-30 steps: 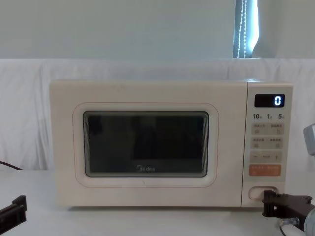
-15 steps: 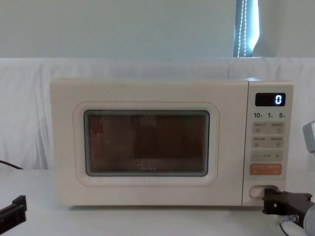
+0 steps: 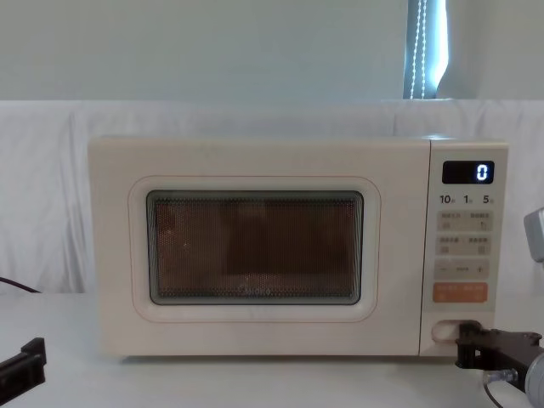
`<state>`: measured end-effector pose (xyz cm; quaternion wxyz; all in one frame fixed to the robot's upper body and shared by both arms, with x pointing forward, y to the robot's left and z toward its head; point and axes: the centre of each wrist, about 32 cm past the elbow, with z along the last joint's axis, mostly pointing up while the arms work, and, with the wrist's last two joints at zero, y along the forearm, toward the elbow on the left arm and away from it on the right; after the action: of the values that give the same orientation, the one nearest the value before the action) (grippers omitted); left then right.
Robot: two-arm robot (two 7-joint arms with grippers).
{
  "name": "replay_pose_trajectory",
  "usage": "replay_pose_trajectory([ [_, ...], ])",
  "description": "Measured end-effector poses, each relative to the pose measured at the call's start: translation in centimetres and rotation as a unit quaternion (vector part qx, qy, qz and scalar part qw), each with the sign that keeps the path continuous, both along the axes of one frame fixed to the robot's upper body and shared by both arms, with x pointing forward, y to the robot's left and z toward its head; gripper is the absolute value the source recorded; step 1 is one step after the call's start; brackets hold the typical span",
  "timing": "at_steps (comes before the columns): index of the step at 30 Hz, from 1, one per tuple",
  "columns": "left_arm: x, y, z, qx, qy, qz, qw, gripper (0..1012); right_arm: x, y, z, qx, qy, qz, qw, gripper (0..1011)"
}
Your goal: Press the button to open the microwave door with one hand; close the microwave door with the other hand.
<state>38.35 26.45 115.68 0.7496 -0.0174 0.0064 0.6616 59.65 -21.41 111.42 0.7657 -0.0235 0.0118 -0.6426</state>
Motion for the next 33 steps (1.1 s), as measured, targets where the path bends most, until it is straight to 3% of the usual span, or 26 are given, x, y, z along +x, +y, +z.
replay_pose_trajectory([
  [33, 0.00, 0.00, 0.00, 0.000, 0.000, 0.000, 1.0000, 1001, 0.36, 0.37, -0.23, -0.005, 0.006, 0.000, 1.0000, 0],
])
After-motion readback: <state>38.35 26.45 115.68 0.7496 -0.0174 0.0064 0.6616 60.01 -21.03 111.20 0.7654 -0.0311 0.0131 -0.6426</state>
